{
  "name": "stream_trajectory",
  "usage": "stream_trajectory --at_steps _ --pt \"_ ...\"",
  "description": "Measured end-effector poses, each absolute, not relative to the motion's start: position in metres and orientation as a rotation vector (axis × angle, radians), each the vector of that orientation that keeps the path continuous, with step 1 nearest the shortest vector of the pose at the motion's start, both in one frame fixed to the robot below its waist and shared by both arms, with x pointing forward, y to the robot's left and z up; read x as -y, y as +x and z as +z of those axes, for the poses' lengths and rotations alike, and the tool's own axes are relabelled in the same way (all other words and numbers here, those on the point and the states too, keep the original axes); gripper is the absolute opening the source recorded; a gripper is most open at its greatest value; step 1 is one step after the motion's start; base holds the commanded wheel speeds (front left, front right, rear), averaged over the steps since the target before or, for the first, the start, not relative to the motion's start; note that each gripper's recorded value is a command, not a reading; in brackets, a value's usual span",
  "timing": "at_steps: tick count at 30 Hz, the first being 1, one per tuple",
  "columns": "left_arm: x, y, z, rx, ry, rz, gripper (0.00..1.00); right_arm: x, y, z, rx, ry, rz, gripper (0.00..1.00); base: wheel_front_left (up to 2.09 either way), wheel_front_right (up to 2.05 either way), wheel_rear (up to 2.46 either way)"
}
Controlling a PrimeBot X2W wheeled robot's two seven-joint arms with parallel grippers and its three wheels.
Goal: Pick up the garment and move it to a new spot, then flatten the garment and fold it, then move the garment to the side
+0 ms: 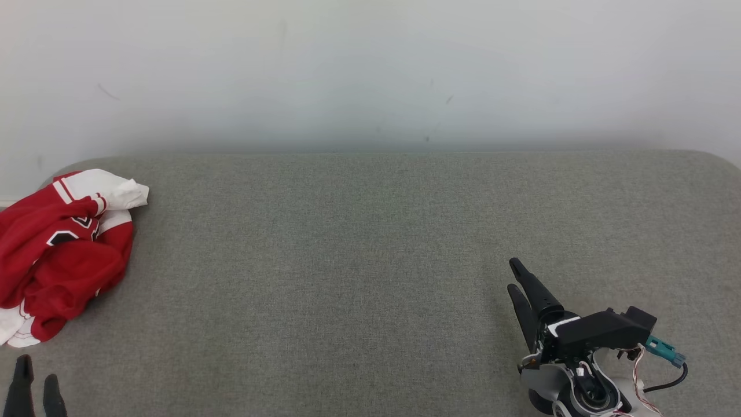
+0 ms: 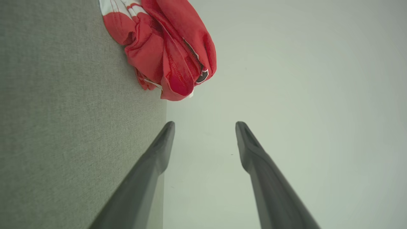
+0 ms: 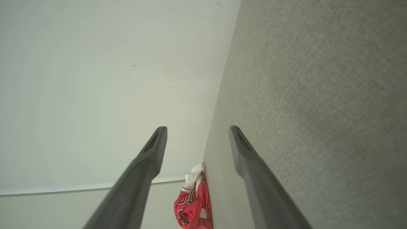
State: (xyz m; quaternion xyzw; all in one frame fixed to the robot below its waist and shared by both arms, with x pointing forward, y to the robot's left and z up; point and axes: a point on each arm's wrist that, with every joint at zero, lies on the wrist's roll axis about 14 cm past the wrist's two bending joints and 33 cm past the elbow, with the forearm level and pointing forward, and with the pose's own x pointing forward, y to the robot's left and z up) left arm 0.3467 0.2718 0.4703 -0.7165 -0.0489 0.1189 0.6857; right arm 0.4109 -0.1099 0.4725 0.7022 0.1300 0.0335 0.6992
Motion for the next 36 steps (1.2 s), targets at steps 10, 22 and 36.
stream_trajectory --at_steps 10,22,36 --pt "-0.267 0.350 0.475 0.115 -1.549 0.270 1.00 0.114 0.413 0.482 -0.236 1.497 0.082 1.00 0.00 0.00 0.00" --pt "-0.260 0.357 0.486 0.090 -1.374 0.268 1.00 0.118 0.412 0.491 -0.175 1.291 0.105 1.00 0.00 0.00 0.00" --pt "-0.242 0.363 0.492 0.025 -1.033 0.264 1.00 0.123 0.410 0.504 -0.093 0.948 0.146 1.00 0.00 0.00 0.00"
